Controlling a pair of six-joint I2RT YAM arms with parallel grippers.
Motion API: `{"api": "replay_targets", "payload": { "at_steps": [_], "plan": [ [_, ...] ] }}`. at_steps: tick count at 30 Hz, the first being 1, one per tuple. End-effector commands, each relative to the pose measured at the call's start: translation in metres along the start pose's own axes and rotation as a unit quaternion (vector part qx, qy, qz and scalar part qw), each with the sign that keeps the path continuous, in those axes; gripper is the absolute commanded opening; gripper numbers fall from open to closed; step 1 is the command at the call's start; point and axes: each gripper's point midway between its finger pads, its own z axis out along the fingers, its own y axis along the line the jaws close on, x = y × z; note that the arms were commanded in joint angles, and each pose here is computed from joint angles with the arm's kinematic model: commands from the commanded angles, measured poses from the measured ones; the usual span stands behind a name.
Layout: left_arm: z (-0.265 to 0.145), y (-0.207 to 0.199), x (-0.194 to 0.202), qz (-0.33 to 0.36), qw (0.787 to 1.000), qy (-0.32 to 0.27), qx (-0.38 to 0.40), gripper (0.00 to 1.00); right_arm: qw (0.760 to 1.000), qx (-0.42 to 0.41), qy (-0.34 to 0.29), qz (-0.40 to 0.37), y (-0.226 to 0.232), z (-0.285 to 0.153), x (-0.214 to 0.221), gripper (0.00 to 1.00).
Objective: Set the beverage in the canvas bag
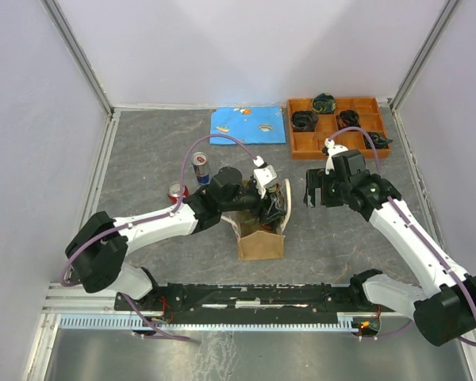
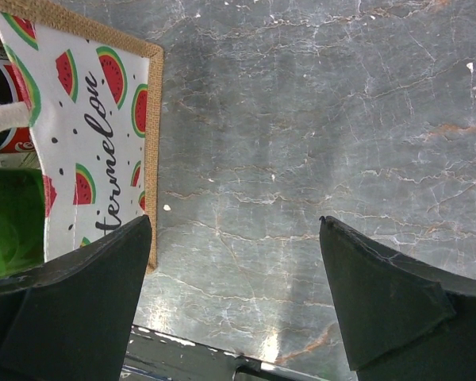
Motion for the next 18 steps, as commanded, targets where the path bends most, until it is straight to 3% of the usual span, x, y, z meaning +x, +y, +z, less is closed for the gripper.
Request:
{"api": "replay_targets", "payload": {
  "at_steps": [1, 18],
  "plan": [
    [0.005, -0.001, -0.056, 0.085, 0.99, -0.11, -0.012, 0.03, 1.0, 0.001, -0.015, 0.003, -0.001, -0.007, -0.001, 0.94],
    [0.027, 0.027, -0.017, 0.121, 0.987, -0.078, -0.065, 0.03, 1.0, 0.002, -0.009, -0.003, -0.003, -0.009, 0.007, 0.95]
  ]
}}
